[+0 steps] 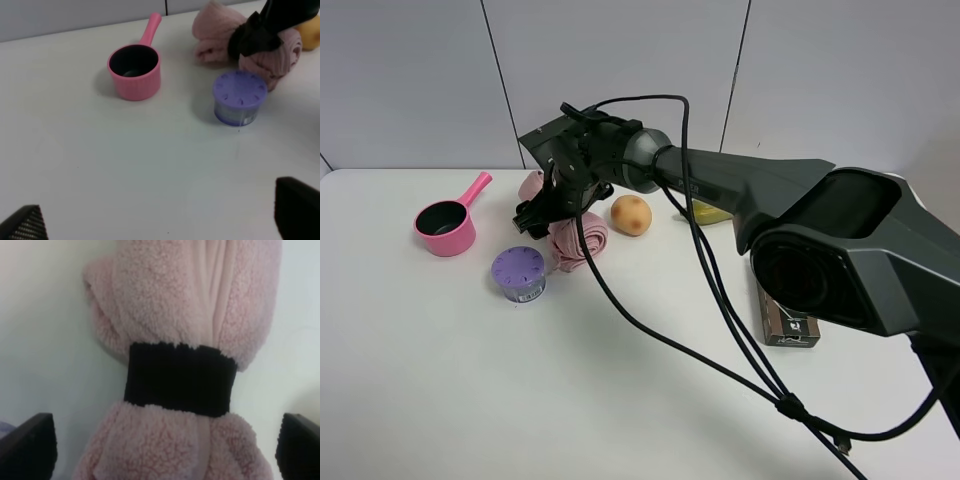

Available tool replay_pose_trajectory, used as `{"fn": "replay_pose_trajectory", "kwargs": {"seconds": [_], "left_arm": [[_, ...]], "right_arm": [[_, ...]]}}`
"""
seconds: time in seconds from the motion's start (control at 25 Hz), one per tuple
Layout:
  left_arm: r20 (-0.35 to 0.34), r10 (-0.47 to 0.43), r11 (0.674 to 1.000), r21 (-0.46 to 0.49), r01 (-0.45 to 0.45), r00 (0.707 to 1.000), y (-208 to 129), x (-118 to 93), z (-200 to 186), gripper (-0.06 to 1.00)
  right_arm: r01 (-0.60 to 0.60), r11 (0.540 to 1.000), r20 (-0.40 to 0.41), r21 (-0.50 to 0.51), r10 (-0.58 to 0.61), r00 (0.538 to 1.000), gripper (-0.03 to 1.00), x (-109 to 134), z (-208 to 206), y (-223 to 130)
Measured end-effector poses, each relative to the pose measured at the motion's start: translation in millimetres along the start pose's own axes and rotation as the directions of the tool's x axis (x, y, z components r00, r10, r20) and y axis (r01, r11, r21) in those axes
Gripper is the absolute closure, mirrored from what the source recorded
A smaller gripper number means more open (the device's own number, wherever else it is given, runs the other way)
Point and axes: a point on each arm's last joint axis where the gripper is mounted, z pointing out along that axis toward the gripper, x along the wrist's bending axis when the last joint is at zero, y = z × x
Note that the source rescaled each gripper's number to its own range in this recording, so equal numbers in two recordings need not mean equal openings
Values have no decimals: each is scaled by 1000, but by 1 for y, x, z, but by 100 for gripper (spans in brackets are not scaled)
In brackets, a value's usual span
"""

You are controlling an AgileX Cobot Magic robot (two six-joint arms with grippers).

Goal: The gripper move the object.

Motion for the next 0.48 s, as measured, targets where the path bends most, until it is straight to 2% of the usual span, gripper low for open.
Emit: {"fn": "replay_pose_trajectory", "kwargs": {"seconds": [0.24, 0.4, 0.48], "left_arm": [[0, 0, 1000, 0, 0, 1000, 0, 0, 0, -6], [0, 0, 1000, 0, 0, 1000, 0, 0, 0, -6], [0, 0, 1000, 0, 0, 1000, 0, 0, 0, -6]], "right_arm": [[-9, 999, -6, -36, 9, 1000, 16, 1, 0, 3], [-12, 999, -7, -45, 12, 1000, 2, 1, 0, 4], [-13, 999, -8, -46, 13, 1000, -1, 1, 0, 4]]}}
